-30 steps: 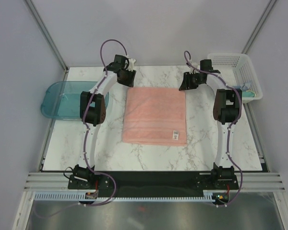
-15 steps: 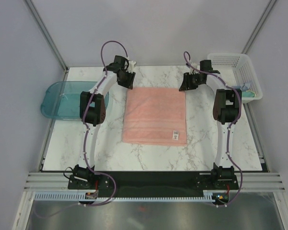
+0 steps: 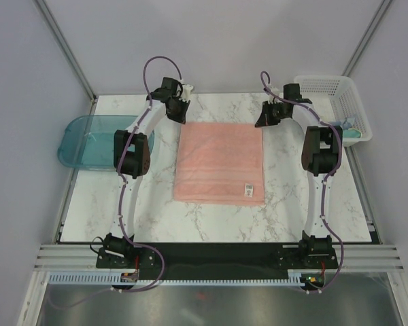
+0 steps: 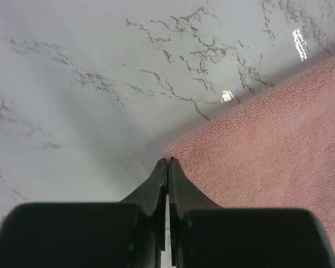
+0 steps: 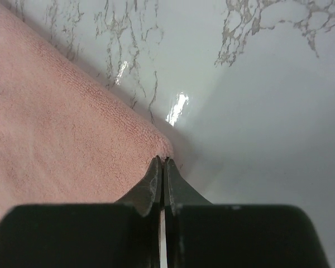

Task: Fold and stack the towels
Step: Fold the towel

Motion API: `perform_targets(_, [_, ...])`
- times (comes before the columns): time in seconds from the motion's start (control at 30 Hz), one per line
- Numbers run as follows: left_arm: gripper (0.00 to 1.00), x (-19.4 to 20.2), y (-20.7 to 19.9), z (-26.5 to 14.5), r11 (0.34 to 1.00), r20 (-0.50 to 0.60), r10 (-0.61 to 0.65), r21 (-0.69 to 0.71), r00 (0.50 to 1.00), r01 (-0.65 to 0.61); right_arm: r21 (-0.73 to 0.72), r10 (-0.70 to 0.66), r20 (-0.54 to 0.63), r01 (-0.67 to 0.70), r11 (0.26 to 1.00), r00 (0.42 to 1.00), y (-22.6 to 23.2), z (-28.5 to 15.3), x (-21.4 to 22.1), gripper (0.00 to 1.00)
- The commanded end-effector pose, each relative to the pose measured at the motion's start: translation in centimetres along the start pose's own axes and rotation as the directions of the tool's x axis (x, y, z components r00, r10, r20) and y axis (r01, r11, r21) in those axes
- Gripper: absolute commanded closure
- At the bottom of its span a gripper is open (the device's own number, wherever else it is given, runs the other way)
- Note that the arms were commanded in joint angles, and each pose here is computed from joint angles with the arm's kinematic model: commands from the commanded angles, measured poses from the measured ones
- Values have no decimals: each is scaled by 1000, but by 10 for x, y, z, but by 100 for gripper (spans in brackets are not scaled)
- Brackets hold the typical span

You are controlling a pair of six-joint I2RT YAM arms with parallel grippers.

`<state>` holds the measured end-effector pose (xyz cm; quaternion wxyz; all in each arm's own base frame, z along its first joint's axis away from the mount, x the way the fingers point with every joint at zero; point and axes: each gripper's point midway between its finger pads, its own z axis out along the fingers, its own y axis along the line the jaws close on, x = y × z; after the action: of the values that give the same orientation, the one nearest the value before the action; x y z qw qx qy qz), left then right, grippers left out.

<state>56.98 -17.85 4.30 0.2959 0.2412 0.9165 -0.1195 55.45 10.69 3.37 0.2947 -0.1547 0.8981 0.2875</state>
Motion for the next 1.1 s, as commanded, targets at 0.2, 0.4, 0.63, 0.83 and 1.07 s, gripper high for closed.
perform_targets(0.2, [98, -63, -7, -65, 999, 200, 12, -49, 980, -2, 59, -127, 169, 118, 991, 977, 32, -58, -57, 100])
perform_targets(0.4, [98, -46, -9, -85, 996, 190, -18, -83, 982, 35, 85, -183, 220, 168, 982, 958, 59, -86, -45, 100])
perform_targets(0.63, [98, -19, -27, -111, 993, 185, -26, -107, 982, 46, 101, -160, 300, 136, 986, 940, 93, -125, -24, 100])
perform_targets(0.83, [98, 4, -48, -147, 990, 214, -39, -128, 976, 67, 137, -130, 333, 89, 987, 934, 116, -150, -1, 100])
perform_targets(1.07, [98, 40, -81, -177, 992, 218, -52, -97, 974, 75, 133, -50, 345, 4, 991, 937, 152, -156, 43, 100])
